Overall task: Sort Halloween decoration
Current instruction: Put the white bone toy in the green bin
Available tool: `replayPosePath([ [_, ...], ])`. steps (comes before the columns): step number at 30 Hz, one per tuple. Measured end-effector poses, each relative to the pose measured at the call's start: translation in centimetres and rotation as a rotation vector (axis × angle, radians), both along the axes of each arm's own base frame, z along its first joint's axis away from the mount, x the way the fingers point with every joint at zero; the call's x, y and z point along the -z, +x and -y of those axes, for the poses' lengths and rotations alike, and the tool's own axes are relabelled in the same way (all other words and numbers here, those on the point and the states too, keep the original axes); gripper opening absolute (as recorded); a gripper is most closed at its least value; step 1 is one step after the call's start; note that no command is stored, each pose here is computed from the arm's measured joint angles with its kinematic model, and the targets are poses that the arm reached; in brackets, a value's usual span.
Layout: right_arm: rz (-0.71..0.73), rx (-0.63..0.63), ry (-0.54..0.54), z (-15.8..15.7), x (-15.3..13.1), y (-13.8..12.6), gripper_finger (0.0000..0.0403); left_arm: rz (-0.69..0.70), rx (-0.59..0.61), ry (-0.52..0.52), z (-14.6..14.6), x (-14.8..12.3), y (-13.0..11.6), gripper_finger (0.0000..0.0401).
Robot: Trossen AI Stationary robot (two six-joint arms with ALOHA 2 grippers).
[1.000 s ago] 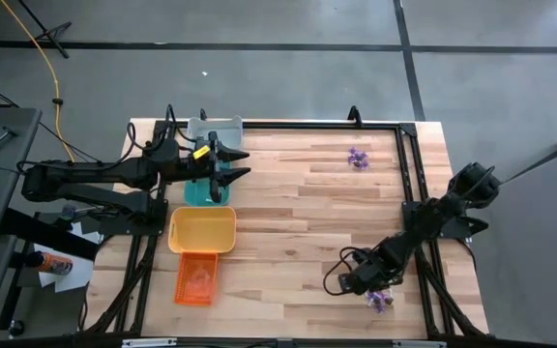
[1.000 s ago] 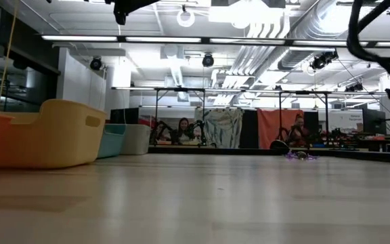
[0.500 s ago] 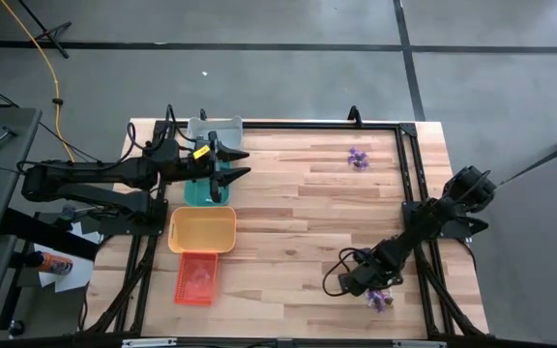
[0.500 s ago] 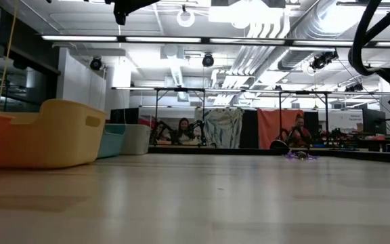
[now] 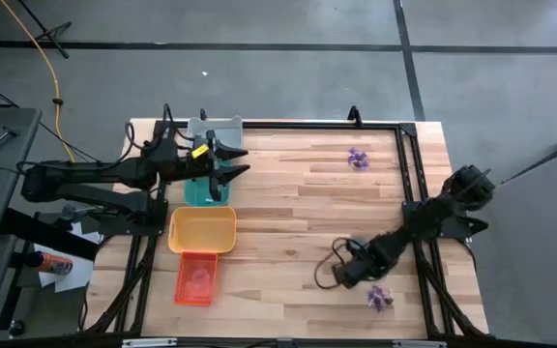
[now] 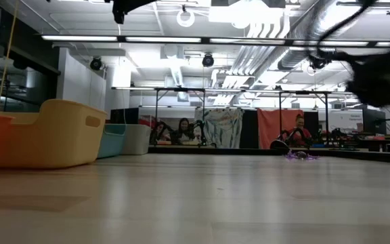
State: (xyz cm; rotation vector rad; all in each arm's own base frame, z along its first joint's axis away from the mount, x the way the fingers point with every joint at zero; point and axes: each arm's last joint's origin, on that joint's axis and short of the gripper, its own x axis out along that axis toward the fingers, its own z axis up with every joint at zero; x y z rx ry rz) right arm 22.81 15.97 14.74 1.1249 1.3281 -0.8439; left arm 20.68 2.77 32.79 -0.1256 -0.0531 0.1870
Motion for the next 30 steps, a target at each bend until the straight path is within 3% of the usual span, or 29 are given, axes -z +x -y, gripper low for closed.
replayPosePath([
  [4, 0.117, -0.121, -0.081, 1.5, -2.0, 1.9, 0.0004, 0.029, -0.021, 0.002, -0.3, -0.5, -0.6, 0.0193],
  [12, 0.428, -0.415, -0.382, 7.9, -7.5, 6.2, 0.0002, 0.151, -0.119, 0.01, -0.6, -2.5, -3.2, 0.0193],
  [22, 0.828, -0.717, -0.651, 14.8, -12.5, 8.9, 0.0001, 0.251, -0.123, -0.075, -0.5, -3.6, -5.2, 0.0193],
  [30, 1.177, -0.715, -0.743, 19.2, -15.4, 10.2, 0.0001, 0.233, -0.058, -0.15, -0.5, -3.2, -4.8, 0.0193],
])
